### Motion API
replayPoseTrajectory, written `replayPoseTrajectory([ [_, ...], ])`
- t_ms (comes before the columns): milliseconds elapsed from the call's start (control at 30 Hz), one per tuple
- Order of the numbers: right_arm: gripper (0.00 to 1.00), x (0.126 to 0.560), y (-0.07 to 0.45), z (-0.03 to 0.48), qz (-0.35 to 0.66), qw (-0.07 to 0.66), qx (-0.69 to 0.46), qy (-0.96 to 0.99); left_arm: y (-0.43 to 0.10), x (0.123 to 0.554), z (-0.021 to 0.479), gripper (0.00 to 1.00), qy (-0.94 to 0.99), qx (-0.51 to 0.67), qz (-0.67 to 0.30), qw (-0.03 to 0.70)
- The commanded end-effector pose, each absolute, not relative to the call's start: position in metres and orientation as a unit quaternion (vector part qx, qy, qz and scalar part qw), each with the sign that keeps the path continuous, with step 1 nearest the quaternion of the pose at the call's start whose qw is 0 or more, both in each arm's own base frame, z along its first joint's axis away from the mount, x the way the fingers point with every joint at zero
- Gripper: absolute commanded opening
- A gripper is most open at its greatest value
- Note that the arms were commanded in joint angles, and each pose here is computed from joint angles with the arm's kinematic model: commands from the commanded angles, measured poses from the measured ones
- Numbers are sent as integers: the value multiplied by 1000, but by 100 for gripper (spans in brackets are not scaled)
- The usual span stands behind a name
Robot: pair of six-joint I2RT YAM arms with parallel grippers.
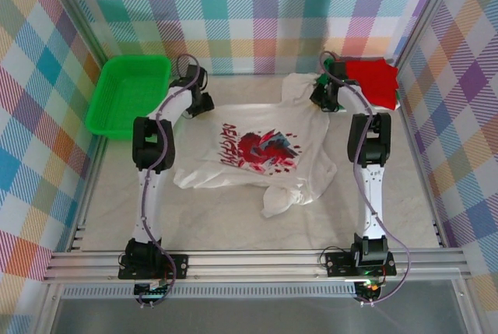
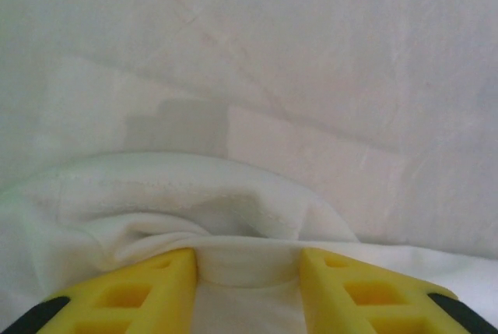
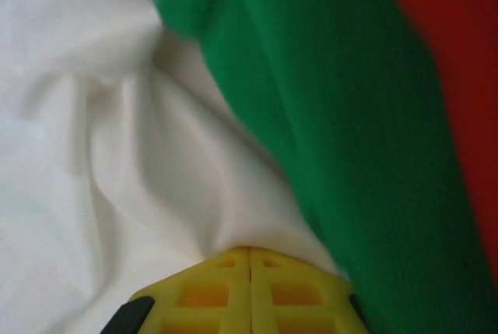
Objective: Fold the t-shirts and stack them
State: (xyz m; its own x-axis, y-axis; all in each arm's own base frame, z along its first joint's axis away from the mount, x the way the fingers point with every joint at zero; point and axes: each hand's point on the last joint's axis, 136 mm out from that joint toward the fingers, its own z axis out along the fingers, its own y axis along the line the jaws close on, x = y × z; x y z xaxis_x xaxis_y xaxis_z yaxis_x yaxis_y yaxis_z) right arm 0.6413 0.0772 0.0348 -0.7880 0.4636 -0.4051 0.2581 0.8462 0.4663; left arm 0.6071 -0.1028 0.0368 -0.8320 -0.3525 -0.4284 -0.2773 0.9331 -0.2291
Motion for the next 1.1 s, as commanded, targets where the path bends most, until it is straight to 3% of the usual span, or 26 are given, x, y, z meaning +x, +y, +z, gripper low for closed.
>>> replayPoseTrajectory([
  [0, 9, 654, 110, 51, 237, 262, 141, 925, -100, 614, 29, 42, 957, -176, -77, 220],
  [67, 13, 659, 121, 73, 263, 274, 136, 915, -98, 631, 50, 48, 947, -177, -93, 253],
  [200, 26, 644, 135, 135, 298, 287, 128, 901, -95, 637, 127, 52, 928, -173, -112, 311],
  [300, 33, 613, 149, 187, 304, 310, 92, 896, -101, 613, 188, 53, 923, -151, -109, 336],
  [433, 43, 545, 160, 225, 304, 343, 60, 887, -102, 548, 245, 55, 899, -151, -127, 391],
  [567, 47, 465, 173, 216, 319, 370, 23, 872, -75, 453, 201, 59, 900, -204, -106, 369],
  [800, 52, 330, 234, 160, 347, 369, -192, 840, -38, 313, 94, 57, 946, -244, -39, 212],
  [900, 54, 306, 243, 137, 320, 368, -239, 840, -39, 292, 63, 56, 947, -259, -58, 181],
  [1067, 54, 311, 249, 132, 330, 375, -232, 835, -41, 308, 43, 56, 948, -253, -72, 181],
])
